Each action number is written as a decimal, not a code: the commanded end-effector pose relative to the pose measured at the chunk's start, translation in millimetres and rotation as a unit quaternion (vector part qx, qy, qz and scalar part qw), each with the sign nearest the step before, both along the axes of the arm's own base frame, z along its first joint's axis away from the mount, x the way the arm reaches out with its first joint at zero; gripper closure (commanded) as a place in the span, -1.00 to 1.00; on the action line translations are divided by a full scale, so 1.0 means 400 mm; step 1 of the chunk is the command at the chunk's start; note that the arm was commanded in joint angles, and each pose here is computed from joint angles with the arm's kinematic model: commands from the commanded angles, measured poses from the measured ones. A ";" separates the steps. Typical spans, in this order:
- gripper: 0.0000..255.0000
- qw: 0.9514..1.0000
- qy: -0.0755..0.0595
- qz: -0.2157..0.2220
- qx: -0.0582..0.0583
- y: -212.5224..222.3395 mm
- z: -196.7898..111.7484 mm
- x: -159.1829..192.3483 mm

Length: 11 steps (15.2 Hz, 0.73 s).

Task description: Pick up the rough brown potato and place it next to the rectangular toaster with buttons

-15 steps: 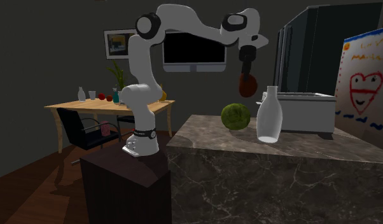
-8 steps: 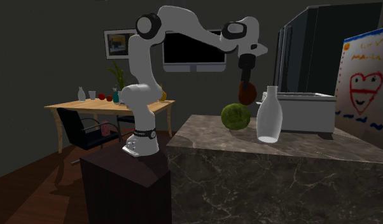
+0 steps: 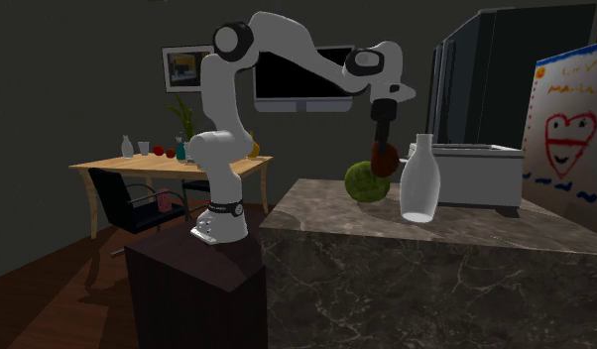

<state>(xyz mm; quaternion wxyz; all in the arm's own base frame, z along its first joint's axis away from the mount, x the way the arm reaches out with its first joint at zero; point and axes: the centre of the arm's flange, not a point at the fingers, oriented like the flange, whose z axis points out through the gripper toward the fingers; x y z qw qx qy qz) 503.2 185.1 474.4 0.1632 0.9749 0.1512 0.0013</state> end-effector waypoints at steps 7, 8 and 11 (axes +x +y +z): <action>1.00 1.000 0.000 0.000 0.000 -0.002 -0.108 0.000; 1.00 1.000 0.000 0.000 0.000 -0.002 -0.121 0.000; 1.00 1.000 0.000 0.000 0.000 -0.002 -0.161 0.000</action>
